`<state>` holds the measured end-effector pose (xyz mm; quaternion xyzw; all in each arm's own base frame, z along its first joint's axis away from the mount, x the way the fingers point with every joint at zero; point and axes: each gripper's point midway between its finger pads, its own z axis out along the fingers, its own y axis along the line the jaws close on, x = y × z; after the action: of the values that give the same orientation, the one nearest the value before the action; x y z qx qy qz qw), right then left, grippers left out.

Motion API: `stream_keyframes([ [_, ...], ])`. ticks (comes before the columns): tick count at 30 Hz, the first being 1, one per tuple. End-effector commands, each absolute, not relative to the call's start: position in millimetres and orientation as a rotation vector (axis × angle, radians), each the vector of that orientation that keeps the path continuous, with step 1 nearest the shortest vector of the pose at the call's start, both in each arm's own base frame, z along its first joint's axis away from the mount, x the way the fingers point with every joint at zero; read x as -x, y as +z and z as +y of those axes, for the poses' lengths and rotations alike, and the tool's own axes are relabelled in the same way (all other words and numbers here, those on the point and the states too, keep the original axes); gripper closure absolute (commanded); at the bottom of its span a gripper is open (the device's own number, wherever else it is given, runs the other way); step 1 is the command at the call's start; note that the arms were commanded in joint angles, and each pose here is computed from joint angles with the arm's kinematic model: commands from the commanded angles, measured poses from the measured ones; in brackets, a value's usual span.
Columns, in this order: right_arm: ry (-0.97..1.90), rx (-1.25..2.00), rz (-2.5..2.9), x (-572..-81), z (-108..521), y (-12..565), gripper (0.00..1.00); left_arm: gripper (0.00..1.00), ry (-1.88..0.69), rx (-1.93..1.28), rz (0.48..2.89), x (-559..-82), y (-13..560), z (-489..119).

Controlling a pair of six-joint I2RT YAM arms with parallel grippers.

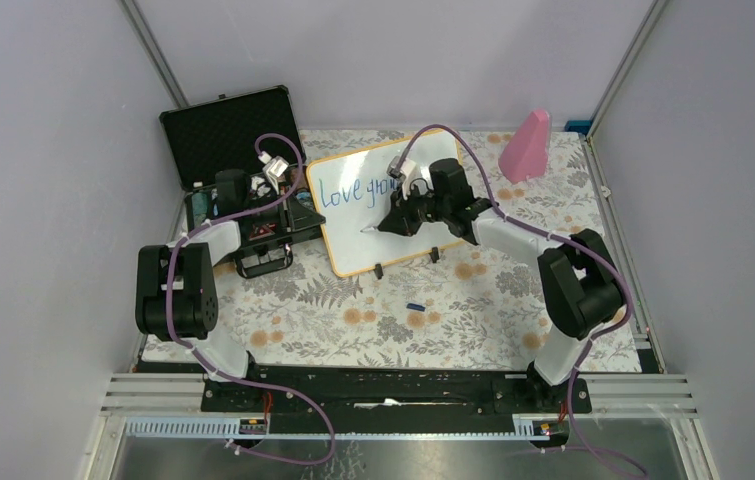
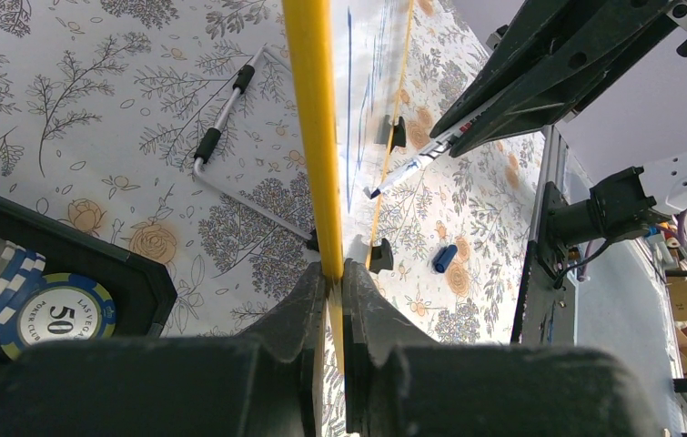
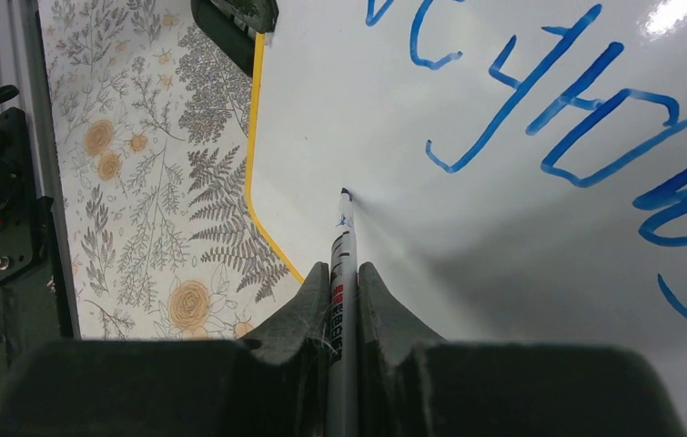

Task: Write a sentence on the whiteboard

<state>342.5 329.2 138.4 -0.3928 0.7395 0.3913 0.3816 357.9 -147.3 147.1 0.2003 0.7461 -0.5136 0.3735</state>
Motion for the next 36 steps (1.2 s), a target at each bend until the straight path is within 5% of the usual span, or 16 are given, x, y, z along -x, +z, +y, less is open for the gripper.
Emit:
stream_keyframes([
  [1,0.955,1.025,1.812,-357.0,340.1,154.8,1.0,1.0,-1.247,-0.598,1.836,-367.5,162.1,-147.9],
  [36,0.945,1.102,1.852,-334.5,335.4,132.9,1.0,1.0,-1.233,-0.604,1.846,-368.3,162.3,-146.7],
])
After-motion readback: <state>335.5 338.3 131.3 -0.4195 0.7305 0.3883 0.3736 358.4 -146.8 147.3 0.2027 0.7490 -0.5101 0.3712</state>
